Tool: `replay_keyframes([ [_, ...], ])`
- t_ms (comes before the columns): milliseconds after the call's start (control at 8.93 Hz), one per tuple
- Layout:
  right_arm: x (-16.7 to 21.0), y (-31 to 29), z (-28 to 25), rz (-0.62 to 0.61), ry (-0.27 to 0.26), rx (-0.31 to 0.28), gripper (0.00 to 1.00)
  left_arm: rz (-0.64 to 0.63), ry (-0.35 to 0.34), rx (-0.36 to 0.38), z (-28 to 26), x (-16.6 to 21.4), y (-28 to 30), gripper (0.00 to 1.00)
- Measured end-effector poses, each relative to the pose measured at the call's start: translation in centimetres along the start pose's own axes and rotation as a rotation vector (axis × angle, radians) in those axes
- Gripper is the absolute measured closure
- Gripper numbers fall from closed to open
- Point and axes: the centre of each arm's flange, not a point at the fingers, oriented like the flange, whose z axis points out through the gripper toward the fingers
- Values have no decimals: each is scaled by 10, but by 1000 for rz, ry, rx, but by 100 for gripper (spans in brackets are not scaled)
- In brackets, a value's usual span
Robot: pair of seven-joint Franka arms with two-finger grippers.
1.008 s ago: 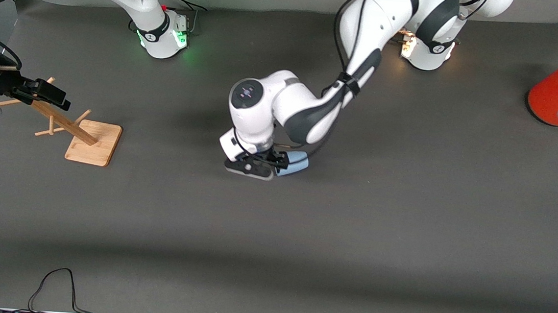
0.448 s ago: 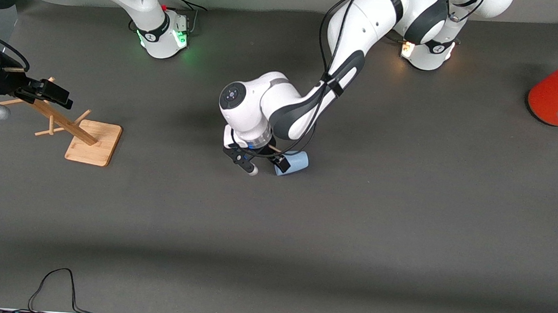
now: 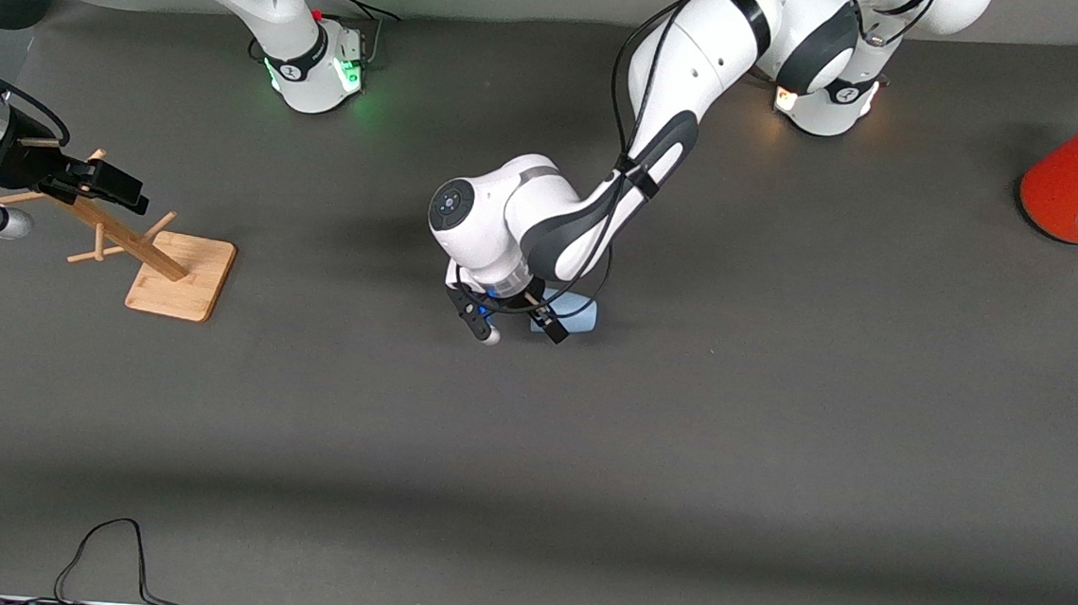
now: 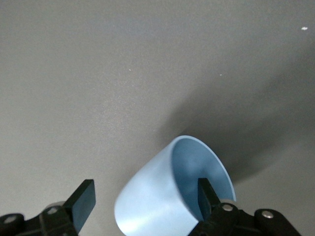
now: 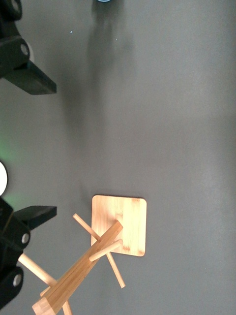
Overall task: Rotate and upright cup with both arms
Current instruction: 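Grasp the lying cup at its rim with the left gripper, then rotate the cup upright with the left gripper, opening facing up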
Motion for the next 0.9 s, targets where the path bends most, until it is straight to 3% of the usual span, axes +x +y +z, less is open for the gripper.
replay_keyframes([
  [112,0,-1,-1,-2,1,0,0,16,-9,1,1,-1,0,11],
  [224,-2,0,-3,-3,6,3,0,41,-12,1,1,-1,0,23],
  [448,-4,2,-7,-1,13,7,0,71,-11,2,1,-1,-1,63],
  [672,-4,10,-9,14,17,9,0,69,-8,5,-5,-1,-7,94],
  [896,-6,9,-12,11,27,5,0,35,-20,6,-20,-6,-31,94],
])
